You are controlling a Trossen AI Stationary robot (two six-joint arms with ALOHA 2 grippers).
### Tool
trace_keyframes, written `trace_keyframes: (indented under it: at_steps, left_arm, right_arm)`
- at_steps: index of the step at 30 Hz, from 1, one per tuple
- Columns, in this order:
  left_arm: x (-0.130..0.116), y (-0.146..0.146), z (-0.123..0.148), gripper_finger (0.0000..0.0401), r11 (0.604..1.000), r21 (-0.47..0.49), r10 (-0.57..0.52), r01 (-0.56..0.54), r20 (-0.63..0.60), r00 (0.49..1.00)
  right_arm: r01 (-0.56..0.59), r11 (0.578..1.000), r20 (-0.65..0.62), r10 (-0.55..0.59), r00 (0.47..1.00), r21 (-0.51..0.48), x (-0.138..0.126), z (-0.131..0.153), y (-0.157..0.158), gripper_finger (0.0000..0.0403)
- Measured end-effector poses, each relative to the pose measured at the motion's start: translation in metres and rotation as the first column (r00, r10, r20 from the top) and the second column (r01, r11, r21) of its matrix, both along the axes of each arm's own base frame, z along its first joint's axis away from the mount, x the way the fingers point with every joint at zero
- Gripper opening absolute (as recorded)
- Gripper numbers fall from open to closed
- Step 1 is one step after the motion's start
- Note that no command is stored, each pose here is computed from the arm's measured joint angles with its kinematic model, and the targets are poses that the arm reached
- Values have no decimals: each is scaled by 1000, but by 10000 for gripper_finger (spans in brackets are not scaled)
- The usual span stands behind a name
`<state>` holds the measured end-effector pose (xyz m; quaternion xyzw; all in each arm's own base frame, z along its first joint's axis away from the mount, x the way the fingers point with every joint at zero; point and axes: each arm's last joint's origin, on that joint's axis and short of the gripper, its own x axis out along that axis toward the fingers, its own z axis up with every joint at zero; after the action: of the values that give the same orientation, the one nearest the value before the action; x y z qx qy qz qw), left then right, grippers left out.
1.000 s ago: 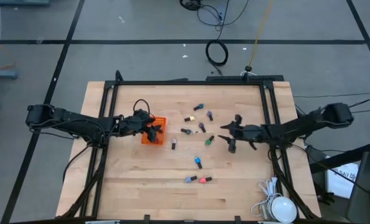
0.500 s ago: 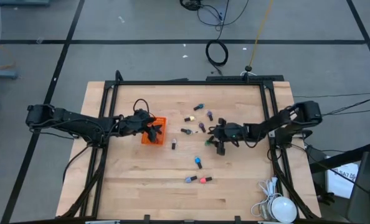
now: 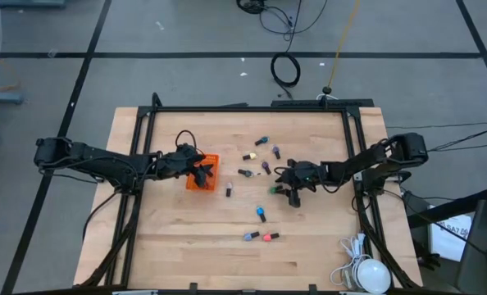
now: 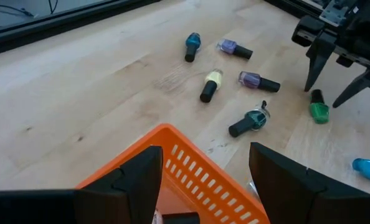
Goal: Pick & Place Nail Polish
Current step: Put the green nail polish into the orange basket
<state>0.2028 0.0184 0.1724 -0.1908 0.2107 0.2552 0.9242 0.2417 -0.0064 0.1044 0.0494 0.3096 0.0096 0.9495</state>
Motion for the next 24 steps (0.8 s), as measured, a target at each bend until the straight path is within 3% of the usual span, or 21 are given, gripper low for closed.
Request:
trace_keyframes:
  at_steps: [8, 24]
  left_arm:
    - [0, 0, 0, 235, 1000, 0, 0, 0, 0, 1000]
    - [0, 0, 1, 234, 1000, -3, 2, -2, 10, 1000]
  right_arm:
    - [-75, 995, -88, 69, 994, -70, -5, -7, 4, 176]
    - [-75, 995, -87, 69, 994, -65, -5, -7, 5, 124]
